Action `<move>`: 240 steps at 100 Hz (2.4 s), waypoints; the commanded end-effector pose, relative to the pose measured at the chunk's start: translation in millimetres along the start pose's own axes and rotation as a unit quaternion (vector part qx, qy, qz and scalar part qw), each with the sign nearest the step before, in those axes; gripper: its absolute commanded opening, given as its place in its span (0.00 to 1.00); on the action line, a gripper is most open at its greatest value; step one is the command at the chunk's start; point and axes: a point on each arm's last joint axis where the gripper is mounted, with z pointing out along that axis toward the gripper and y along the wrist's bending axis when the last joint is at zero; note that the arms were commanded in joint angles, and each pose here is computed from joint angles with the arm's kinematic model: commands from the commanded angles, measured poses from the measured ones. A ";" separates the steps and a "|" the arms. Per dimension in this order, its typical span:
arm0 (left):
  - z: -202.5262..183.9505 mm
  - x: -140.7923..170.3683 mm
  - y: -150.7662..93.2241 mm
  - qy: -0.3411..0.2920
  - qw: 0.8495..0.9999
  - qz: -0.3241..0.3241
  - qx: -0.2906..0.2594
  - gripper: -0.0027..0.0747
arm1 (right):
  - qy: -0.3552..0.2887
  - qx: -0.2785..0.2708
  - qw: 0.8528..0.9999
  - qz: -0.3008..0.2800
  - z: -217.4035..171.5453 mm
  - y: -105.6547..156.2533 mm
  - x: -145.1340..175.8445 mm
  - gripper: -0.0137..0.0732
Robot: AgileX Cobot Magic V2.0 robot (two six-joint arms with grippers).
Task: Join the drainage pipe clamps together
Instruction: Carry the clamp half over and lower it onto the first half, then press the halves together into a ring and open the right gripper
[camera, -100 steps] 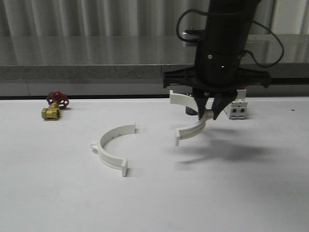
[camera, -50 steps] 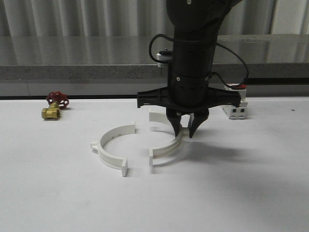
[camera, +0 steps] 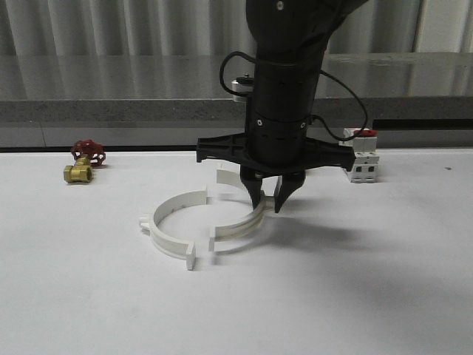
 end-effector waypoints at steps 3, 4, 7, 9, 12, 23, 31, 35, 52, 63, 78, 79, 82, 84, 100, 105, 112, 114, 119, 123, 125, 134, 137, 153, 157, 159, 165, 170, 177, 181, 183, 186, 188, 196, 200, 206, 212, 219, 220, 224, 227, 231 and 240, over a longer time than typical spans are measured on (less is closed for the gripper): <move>-2.8 -13.0 -3.1 -0.040 0.999 -0.003 0.012 0.01 | -0.045 -0.040 0.998 -0.001 -29.4 10.6 -12.8 0.26; -2.8 -13.0 -3.1 -0.040 0.999 -0.003 0.012 0.01 | -0.045 -0.040 0.998 -0.001 -29.5 10.9 -12.6 0.26; -2.8 -13.0 -3.1 -0.040 0.999 -0.003 0.012 0.01 | -0.044 -0.040 0.998 -0.002 -29.0 11.4 -12.1 0.26; -2.8 -13.0 -3.1 -0.040 0.999 -0.003 0.012 0.01 | -0.045 -0.041 0.998 -0.003 -29.4 12.6 -11.3 0.26; -2.8 -13.0 -3.1 -0.040 0.999 -0.003 0.012 0.01 | -0.045 -0.042 0.998 -0.004 -28.7 13.4 -10.8 0.26; -2.8 -13.0 -3.1 -0.040 0.999 -0.003 0.012 0.01 | -0.043 -0.043 0.998 0.000 -25.7 15.0 -9.3 0.26; -2.8 -13.0 -3.1 -0.040 0.999 -0.003 0.012 0.01 | -0.041 -0.042 0.998 0.002 -23.9 15.0 -8.8 0.26; -2.8 -13.0 -3.1 -0.040 0.999 -0.003 0.012 0.01 | -0.041 -0.042 0.998 0.002 -24.0 15.0 -8.8 0.26; -2.8 -13.0 -3.1 -0.040 0.999 -0.003 0.012 0.01 | -0.041 -0.042 0.998 0.006 -24.0 15.0 -8.8 0.26; -2.8 -13.0 -3.1 -0.040 0.999 -0.003 0.012 0.01 | -0.041 -0.042 0.998 0.006 -24.0 15.0 -8.9 0.26; -2.8 -13.0 -3.1 -0.040 0.999 -0.003 0.012 0.01 | -0.041 -0.042 0.998 0.006 -24.0 15.0 -8.9 0.26; -2.8 -13.0 -3.1 -0.040 0.999 -0.003 0.012 0.01 | -0.041 -0.042 0.998 0.006 -24.0 15.0 -8.9 0.26; -2.8 -13.0 -3.1 -0.040 0.999 -0.003 0.012 0.01 | -0.041 -0.042 0.998 0.006 -24.0 15.0 -8.9 0.26; -2.8 -13.0 -3.1 -0.040 0.999 -0.003 0.012 0.01 | -0.041 -0.043 0.998 0.006 -24.0 15.1 -8.8 0.26; -2.8 -13.0 -3.1 -0.040 0.999 -0.003 0.012 0.01 | -0.039 -0.042 0.998 0.008 -22.4 15.2 -8.2 0.26; -2.8 -13.0 -3.1 -0.040 0.999 -0.003 0.012 0.01 | -0.037 -0.042 0.998 0.009 -20.9 15.3 -7.7 0.26; -2.8 -13.0 -3.1 -0.040 0.999 -0.003 0.012 0.01 | -0.032 -0.040 0.999 0.010 -17.3 15.4 -6.5 0.26; -2.8 -13.0 -3.1 -0.040 0.999 -0.003 0.012 0.01 | -0.031 -0.040 0.999 0.011 -16.5 15.4 -6.2 0.26; -2.8 -13.0 -3.1 -0.040 0.999 -0.003 0.012 0.01 | -0.028 -0.039 0.999 0.012 -14.7 15.5 -5.4 0.26; -2.8 -13.0 -3.1 -0.040 0.999 -0.003 0.012 0.01 | -0.026 -0.040 0.999 0.014 -13.9 15.7 -5.0 0.26; -2.8 -13.0 -3.1 -0.040 0.999 -0.003 0.012 0.01 | -0.025 -0.039 0.999 0.014 -13.2 15.8 -4.7 0.26; -2.8 -13.0 -3.1 -0.040 0.999 -0.003 0.012 0.01 | -0.025 -0.039 0.999 0.014 -13.0 15.8 -4.6 0.26; -2.8 -13.0 -3.1 -0.040 0.999 -0.003 0.012 0.01 | -0.024 -0.039 0.999 0.014 -12.5 15.7 -4.4 0.26; -2.8 -13.0 -3.1 -0.040 0.999 -0.003 0.012 0.01 | -0.016 -0.040 0.999 0.021 -9.0 16.3 -2.5 0.26; -2.8 -13.0 -3.1 -0.040 0.999 -0.003 0.012 0.01 | -0.015 -0.041 0.999 0.022 -9.0 16.4 -2.4 0.26; -2.8 -13.0 -3.1 -0.040 0.999 -0.003 0.012 0.01 | -0.016 -0.041 0.999 0.022 -9.0 16.4 -2.5 0.26; -2.8 -13.0 -3.1 -0.040 0.999 -0.003 0.012 0.01 | -0.016 -0.041 0.999 0.022 -9.0 16.4 -2.5 0.27; -2.8 -13.0 -3.1 -0.040 0.999 -0.003 0.012 0.01 | -0.016 -0.041 0.999 0.022 -9.0 16.4 -2.5 0.29; -2.8 -13.0 -3.1 -0.040 0.999 -0.003 0.012 0.01 | -0.016 -0.041 0.999 0.022 -9.0 16.5 -2.6 0.37; -2.8 -13.0 -3.1 -0.040 0.999 -0.003 0.012 0.01 | -0.016 -0.041 0.999 0.022 -9.0 16.5 -2.6 0.42; -2.8 -13.0 -3.1 -0.040 0.999 -0.003 0.012 0.01 | -0.016 -0.041 0.999 0.021 -9.0 16.5 -2.6 0.47; -2.8 -13.0 -3.1 -0.040 0.999 -0.003 0.012 0.01 | -0.016 -0.041 0.999 0.021 -9.0 16.5 -2.6 0.50; -2.8 -13.0 -3.1 -0.040 0.999 -0.003 0.012 0.01 | -0.016 -0.041 0.999 0.021 -9.0 16.5 -2.6 0.54; -2.8 -13.0 -3.1 -0.040 0.999 -0.003 0.012 0.01 | -0.016 -0.041 0.999 0.021 -9.0 16.5 -2.6 0.66; -2.8 -13.0 -3.1 -0.040 0.999 -0.003 0.012 0.01 | -0.016 -0.041 0.999 0.021 -9.0 16.5 -2.6 0.70; -2.8 -13.0 -3.1 -0.040 0.999 -0.003 0.012 0.01 | -0.017 -0.042 0.999 0.022 -9.1 16.7 -2.7 0.73; -2.8 -13.0 -3.1 -0.040 0.999 -0.003 0.012 0.01 | -0.017 -0.042 0.999 0.022 -9.1 16.7 -2.7 0.73; -2.8 -13.0 -3.1 -0.040 0.999 -0.003 0.012 0.01 | -0.016 -0.041 0.999 0.021 -9.0 16.4 -2.5 0.73; -2.8 -13.0 -3.1 -0.040 0.999 -0.003 0.012 0.01 | -0.016 -0.041 0.999 0.021 -9.0 16.4 -2.5 0.73; -2.8 -13.0 -3.1 -0.040 0.999 -0.003 0.012 0.01 | -0.016 -0.041 0.999 0.022 -9.4 16.4 -2.5 0.73; -2.8 -13.0 -3.1 -0.040 0.999 -0.003 0.012 0.01 | -0.016 -0.040 0.999 0.021 -9.8 16.3 -2.6 0.73; -2.8 -13.0 -3.1 -0.040 0.999 -0.003 0.012 0.01 | -0.016 -0.040 0.999 0.021 -11.1 16.1 -2.9 0.73; -2.8 -13.0 -3.1 -0.040 0.999 -0.003 0.012 0.01 | -0.023 -0.046 0.999 0.010 -16.3 16.6 -4.6 0.73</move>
